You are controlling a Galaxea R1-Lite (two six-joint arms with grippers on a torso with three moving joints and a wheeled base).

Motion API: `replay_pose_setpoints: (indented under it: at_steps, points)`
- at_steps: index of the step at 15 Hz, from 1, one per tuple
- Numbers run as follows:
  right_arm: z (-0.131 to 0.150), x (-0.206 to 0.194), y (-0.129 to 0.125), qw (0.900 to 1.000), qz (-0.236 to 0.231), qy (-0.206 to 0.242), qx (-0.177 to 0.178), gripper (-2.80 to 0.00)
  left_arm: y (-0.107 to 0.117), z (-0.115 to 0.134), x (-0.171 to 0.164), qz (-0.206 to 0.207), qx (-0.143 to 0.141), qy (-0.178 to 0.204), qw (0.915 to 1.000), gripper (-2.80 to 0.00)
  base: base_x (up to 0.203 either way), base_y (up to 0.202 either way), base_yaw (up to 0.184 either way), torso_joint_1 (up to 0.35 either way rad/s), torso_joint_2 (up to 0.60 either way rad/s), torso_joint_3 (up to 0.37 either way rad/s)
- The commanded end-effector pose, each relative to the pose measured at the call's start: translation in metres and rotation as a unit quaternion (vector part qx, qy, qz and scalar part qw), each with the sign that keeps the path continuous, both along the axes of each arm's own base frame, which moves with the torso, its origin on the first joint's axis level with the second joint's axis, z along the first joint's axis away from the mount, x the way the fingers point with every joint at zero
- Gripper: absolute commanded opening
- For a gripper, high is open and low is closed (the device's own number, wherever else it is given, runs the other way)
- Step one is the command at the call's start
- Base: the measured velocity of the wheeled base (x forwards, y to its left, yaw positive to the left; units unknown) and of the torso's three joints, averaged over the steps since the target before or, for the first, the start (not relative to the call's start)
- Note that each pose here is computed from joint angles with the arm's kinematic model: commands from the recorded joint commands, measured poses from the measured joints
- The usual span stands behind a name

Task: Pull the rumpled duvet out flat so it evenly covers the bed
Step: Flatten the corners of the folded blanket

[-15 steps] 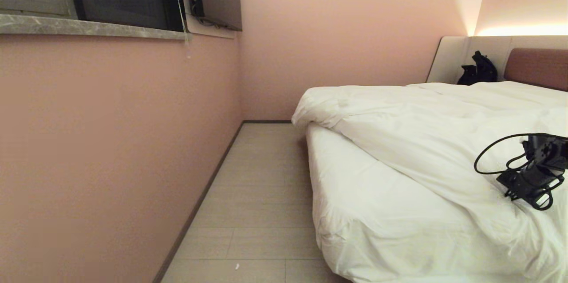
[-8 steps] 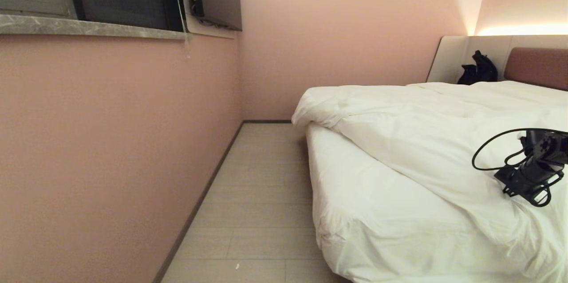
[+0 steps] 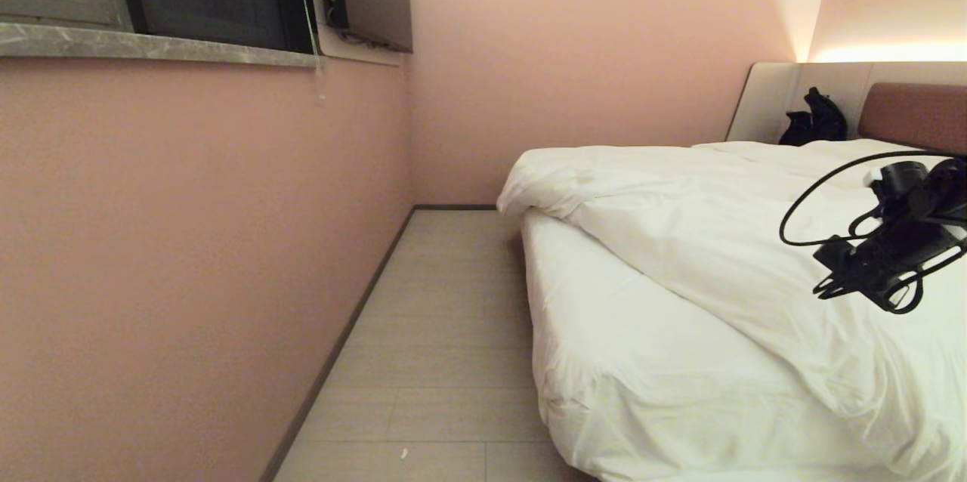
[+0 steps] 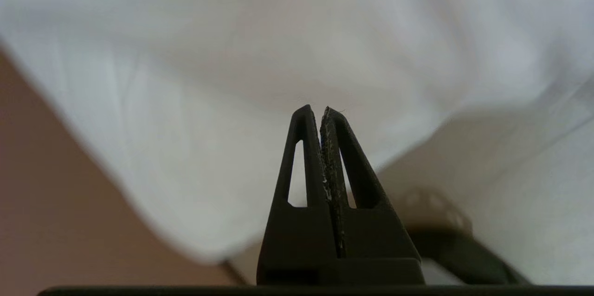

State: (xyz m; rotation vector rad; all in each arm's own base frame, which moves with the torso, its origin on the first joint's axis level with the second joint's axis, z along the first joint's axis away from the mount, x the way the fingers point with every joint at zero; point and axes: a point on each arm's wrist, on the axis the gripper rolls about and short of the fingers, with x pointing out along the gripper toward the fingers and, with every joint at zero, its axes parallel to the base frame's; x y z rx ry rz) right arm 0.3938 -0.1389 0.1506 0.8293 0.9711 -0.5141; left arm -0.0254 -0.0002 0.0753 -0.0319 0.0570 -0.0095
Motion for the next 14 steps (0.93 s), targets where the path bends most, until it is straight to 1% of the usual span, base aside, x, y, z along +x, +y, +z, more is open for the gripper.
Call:
replay_pose_setpoints:
  at_steps: [1, 2, 3, 4, 5, 7, 9, 12, 14]
  points:
    - [0.028, -0.026, 0.048, 0.997, 0.061, 0.014, 0.037, -2.8, 0.0, 0.0, 0.0, 0.0, 0.0, 0.0, 1.0, -2.8, 0.0, 0.0, 0.0, 0.0, 0.0, 0.0]
    - [0.03, -0.032, 0.068, 0.995, 0.086, 0.021, 0.038, -2.8, 0.0, 0.0, 0.0, 0.0, 0.0, 0.0, 1.0, -2.8, 0.0, 0.0, 0.0, 0.0, 0.0, 0.0]
    - [0.032, -0.041, 0.095, 0.992, 0.119, 0.028, 0.04, -2.8, 0.0, 0.0, 0.0, 0.0, 0.0, 0.0, 1.0, -2.8, 0.0, 0.0, 0.0, 0.0, 0.0, 0.0]
    - [0.038, -0.05, 0.111, 0.989, 0.139, 0.026, 0.04, -2.8, 0.0, 0.0, 0.0, 0.0, 0.0, 0.0, 1.0, -2.8, 0.0, 0.0, 0.0, 0.0, 0.0, 0.0]
    - [0.044, -0.054, 0.12, 0.988, 0.148, 0.015, 0.039, -2.8, 0.0, 0.0, 0.0, 0.0, 0.0, 0.0, 1.0, -2.8, 0.0, 0.0, 0.0, 0.0, 0.0, 0.0]
    - [0.05, -0.051, 0.119, 0.989, 0.145, -0.007, 0.035, -2.8, 0.0, 0.0, 0.0, 0.0, 0.0, 0.0, 1.0, -2.8, 0.0, 0.0, 0.0, 0.0, 0.0, 0.0]
    - [0.053, -0.05, 0.115, 0.99, 0.139, -0.015, 0.033, -2.8, 0.0, 0.0, 0.0, 0.0, 0.0, 0.0, 1.0, -2.8, 0.0, 0.0, 0.0, 0.0, 0.0, 0.0]
    - [0.076, -0.048, 0.072, 0.994, 0.084, -0.063, 0.014, -2.8, 0.0, 0.0, 0.0, 0.0, 0.0, 0.0, 1.0, -2.8, 0.0, 0.0, 0.0, 0.0, 0.0, 0.0]
    - [0.081, -0.047, 0.059, 0.995, 0.07, -0.076, 0.005, -2.8, 0.0, 0.0, 0.0, -0.001, 0.0, 0.0, 1.0, -2.8, 0.0, 0.0, 0.0, 0.0, 0.0, 0.0]
